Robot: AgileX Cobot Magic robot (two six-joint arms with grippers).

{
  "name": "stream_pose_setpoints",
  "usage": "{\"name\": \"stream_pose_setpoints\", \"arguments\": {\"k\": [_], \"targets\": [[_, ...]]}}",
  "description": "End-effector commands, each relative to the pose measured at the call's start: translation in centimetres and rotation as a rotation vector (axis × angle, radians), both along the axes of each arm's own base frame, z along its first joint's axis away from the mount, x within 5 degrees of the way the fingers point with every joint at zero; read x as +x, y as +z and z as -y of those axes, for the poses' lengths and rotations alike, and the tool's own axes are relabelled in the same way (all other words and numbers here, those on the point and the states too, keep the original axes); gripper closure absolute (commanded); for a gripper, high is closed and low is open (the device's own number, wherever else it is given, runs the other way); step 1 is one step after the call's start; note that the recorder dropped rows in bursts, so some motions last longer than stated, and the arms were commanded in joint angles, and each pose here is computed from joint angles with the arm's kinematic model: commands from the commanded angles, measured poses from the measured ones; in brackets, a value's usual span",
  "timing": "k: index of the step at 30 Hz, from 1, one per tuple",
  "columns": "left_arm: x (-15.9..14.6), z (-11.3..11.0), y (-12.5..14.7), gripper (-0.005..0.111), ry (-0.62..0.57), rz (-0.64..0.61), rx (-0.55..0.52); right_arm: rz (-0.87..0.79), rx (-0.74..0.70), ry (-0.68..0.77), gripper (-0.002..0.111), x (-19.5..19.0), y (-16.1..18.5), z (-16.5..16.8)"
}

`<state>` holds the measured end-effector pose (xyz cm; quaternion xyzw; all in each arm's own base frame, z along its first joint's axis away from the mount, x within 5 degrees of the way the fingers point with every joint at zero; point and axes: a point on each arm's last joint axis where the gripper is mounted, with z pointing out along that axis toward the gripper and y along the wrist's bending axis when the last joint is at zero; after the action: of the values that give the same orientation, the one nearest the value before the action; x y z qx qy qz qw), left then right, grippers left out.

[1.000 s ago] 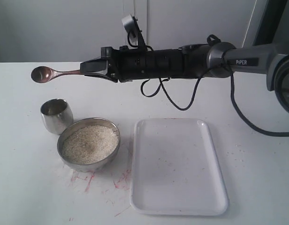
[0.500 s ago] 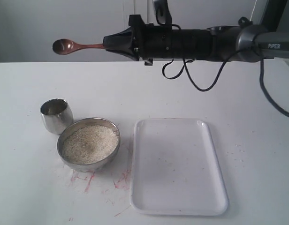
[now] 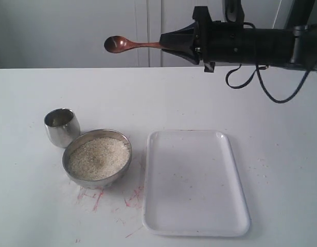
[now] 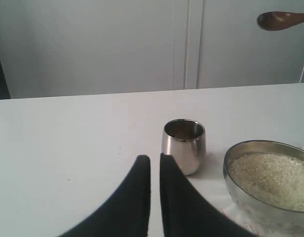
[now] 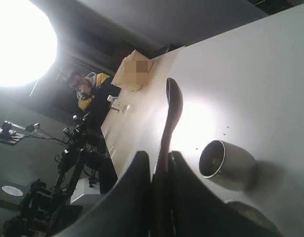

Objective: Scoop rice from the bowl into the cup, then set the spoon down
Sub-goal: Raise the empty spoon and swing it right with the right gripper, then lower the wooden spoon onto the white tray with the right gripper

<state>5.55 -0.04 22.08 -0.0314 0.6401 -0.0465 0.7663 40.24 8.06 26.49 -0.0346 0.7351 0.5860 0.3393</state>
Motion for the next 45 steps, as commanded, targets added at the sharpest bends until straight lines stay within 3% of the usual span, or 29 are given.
{"name": "stream_pose_setpoints", "arguments": {"k": [1,10,16,22,33,45], "targets": [[-0.1,0.0,0.2,0.092,-0.005,0.012,-0.006,0.018,-0.016,-0.003,0.108,-2.8,0.5,0.4],[-0.1,0.0,0.2,0.092,-0.005,0.012,-0.006,-0.138,-0.084,-0.060,0.108,-10.6,-2.3,0.6],[-0.1,0.0,0.2,0.092,-0.005,0.012,-0.006,-0.118,-0.232,-0.233,0.108,-13.6,-1.8,1.8],[-0.1,0.0,0.2,0.092,-0.005,0.012,-0.006,-0.117,-0.325,-0.279,0.108,-16.0,-2.4,2.3],[-0.1,0.0,0.2,0.092,-0.005,0.012,-0.006,-0.190,-0.384,-0.243,0.108,-17.7,-4.6,2.4],[-0.1,0.0,0.2,0.092,-0.005,0.012,-0.006,-0.332,-0.340,-0.382,0.108,-17.6,-5.7,3.1]]}}
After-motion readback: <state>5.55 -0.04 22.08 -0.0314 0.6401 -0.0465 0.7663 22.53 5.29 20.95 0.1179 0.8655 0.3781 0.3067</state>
